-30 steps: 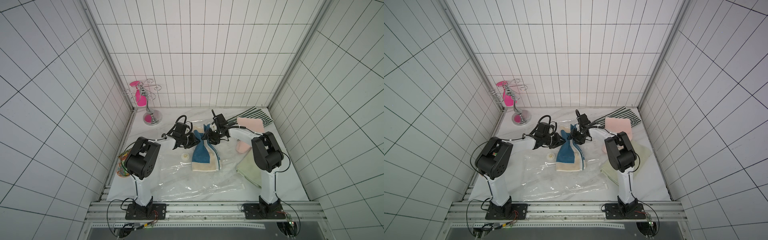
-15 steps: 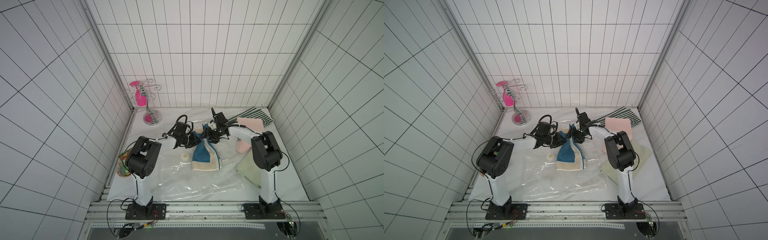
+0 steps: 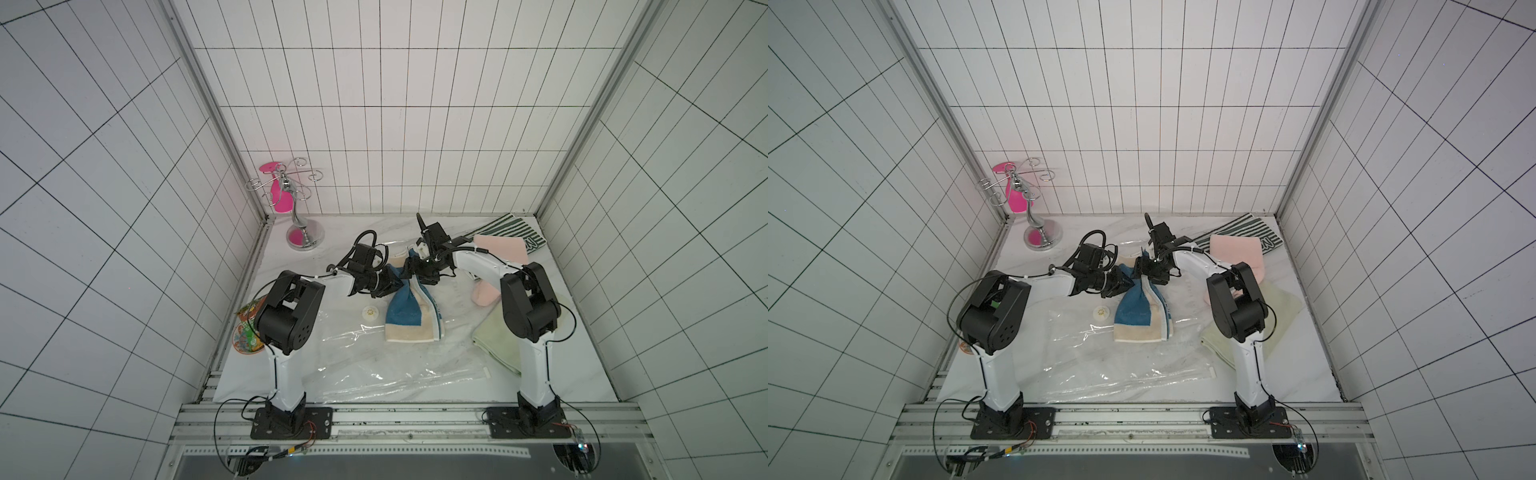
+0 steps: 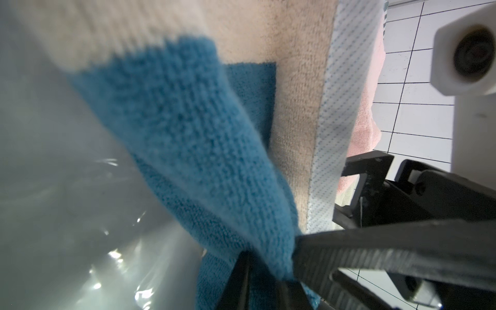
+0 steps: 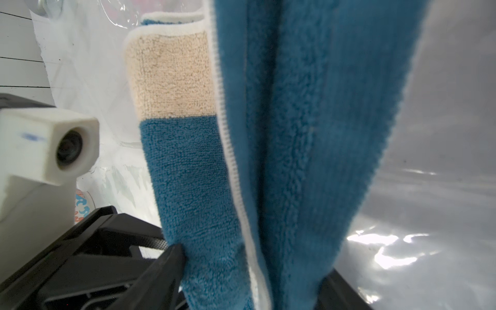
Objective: Place the folded towel into the vacuum bag
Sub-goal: Pick up the towel from the vacuum bag, then adjust the vacuum bag at the center of the board, then place the towel at the center of the board, then open the vacuum bag at the center of the board.
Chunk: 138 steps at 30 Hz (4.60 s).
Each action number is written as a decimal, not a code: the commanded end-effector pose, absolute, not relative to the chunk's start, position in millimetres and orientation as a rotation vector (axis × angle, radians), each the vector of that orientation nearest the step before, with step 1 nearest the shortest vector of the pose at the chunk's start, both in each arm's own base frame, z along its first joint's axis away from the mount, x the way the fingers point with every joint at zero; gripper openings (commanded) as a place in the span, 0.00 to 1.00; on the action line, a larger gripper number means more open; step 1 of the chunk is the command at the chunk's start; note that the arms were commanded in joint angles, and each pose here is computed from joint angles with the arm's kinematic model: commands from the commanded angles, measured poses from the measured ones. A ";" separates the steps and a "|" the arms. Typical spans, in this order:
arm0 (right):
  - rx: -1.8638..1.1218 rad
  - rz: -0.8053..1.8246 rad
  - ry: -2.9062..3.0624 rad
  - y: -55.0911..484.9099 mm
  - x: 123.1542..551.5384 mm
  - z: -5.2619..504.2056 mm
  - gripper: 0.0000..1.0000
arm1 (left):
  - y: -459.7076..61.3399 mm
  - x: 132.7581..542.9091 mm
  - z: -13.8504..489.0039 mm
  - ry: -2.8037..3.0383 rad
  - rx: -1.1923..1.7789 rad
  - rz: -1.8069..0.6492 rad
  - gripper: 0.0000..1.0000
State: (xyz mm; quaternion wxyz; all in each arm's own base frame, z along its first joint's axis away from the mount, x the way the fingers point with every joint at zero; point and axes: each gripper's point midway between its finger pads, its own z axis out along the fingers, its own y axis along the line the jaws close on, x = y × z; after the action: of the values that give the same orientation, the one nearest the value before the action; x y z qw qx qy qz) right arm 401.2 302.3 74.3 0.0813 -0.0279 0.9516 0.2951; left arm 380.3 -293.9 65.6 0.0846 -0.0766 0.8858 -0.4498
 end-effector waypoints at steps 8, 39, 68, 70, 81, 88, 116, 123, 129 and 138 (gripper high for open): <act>-0.214 0.673 3.053 304.8 365.7 35.7 0.67 | -295.2 409.7 103.7 2.443 -0.160 -1.401 0.21; -0.075 0.550 2.761 226.2 356.9 172.1 0.06 | -185.9 393.9 47.3 2.762 -0.403 -0.723 0.23; 0.618 -0.003 2.788 19.1 374.2 90.0 0.36 | -230.3 403.0 173.1 2.660 0.023 -0.631 0.26; 0.626 -0.038 2.815 15.2 376.6 76.5 0.44 | -234.8 377.7 177.9 2.666 0.058 -0.637 0.27; 0.594 -0.084 2.837 5.2 356.7 96.6 0.89 | -226.6 335.9 178.7 2.674 0.032 -0.703 0.27; 0.376 -0.328 2.777 17.2 315.7 163.1 0.99 | -208.9 322.9 177.8 2.672 -0.048 -0.776 0.27; 0.514 0.441 3.056 129.2 149.2 27.4 0.80 | -227.1 256.9 99.6 2.804 0.025 -0.715 0.36; 0.683 0.719 3.031 152.4 147.5 14.7 0.80 | -213.0 268.7 33.7 2.940 -0.094 -0.552 0.30; 0.515 1.365 2.628 214.3 195.6 92.0 0.81 | -210.8 254.6 -1.2 3.016 -0.167 -0.641 0.26; 0.505 1.433 2.553 226.1 223.2 111.1 0.79 | -210.8 253.4 -7.9 3.026 -0.206 -0.687 0.26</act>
State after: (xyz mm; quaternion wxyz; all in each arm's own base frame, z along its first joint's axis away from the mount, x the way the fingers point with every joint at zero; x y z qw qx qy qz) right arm 209.4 214.8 93.3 0.0773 0.1661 0.8788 0.4406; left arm 269.5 -226.0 21.7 0.0528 -0.0485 0.9621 -0.2630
